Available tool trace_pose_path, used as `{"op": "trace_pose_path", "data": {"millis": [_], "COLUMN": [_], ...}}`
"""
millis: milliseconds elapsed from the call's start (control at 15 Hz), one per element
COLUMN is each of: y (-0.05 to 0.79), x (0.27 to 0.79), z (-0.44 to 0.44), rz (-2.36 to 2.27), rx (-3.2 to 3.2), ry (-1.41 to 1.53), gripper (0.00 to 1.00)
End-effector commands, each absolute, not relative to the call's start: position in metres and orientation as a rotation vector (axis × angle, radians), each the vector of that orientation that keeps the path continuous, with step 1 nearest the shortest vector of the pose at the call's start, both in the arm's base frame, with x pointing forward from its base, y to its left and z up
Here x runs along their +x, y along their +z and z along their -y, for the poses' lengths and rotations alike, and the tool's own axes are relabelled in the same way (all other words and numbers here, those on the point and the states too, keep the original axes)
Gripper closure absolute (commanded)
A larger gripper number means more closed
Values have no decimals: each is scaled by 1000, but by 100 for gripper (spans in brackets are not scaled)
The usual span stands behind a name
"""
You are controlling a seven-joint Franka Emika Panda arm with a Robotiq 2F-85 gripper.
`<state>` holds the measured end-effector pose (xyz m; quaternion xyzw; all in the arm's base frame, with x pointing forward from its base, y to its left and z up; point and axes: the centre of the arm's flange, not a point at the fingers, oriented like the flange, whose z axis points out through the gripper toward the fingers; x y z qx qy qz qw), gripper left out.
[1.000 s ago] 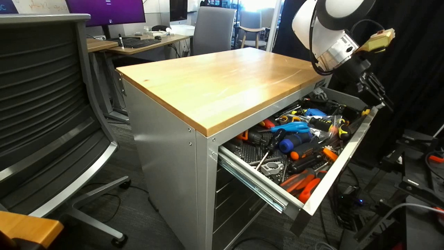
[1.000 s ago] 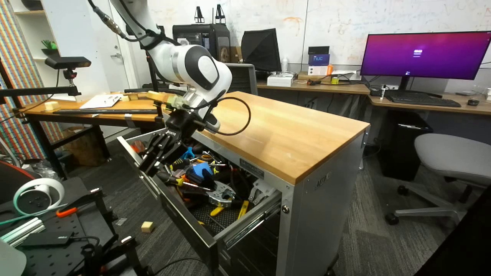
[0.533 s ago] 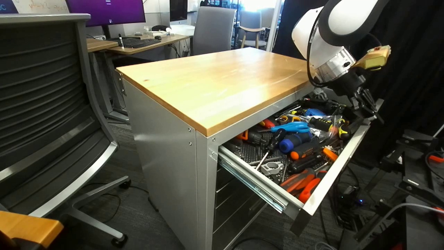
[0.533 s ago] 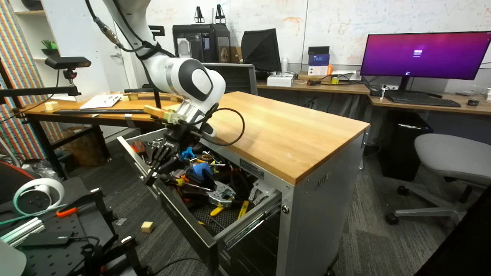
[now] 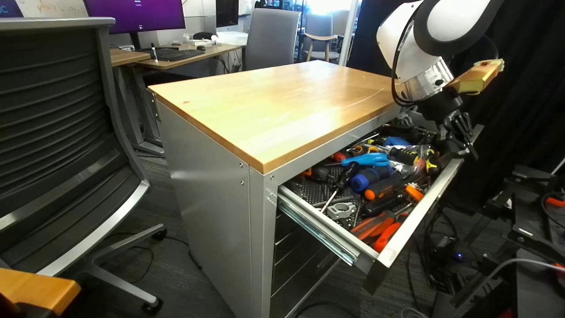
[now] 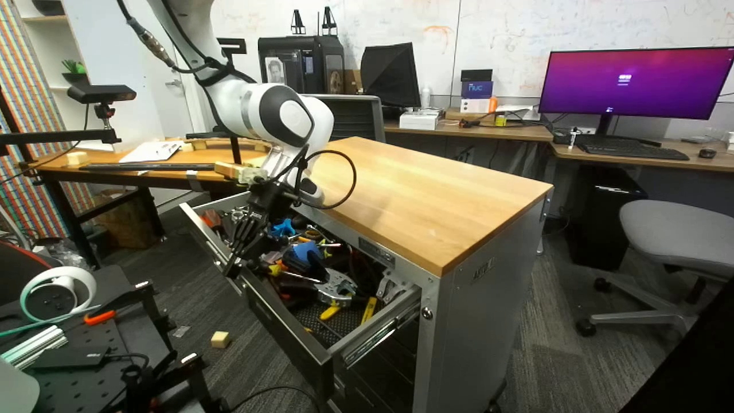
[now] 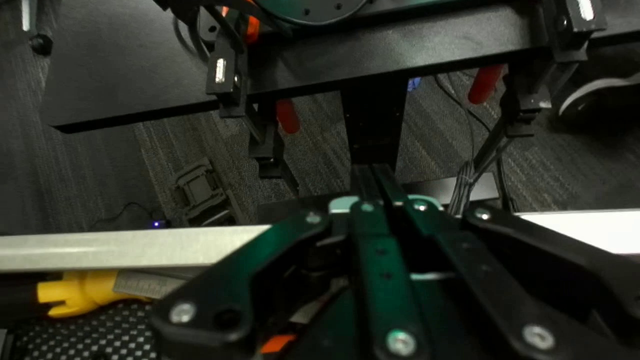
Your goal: Put the screwdriver in the drawer and close it
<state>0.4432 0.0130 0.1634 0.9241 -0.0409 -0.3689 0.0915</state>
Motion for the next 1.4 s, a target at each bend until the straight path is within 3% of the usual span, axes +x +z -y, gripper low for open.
{"op": "trace_pose_path", "data": {"millis": [0, 733, 1333], "y": [168, 192, 200], "x": [460, 503, 517], "z": [-11, -13, -33], "rz": [251, 442, 317], "rx": [2815, 2953, 3019], "ry": [-870, -342, 67], "gripper": [94, 93, 93]}}
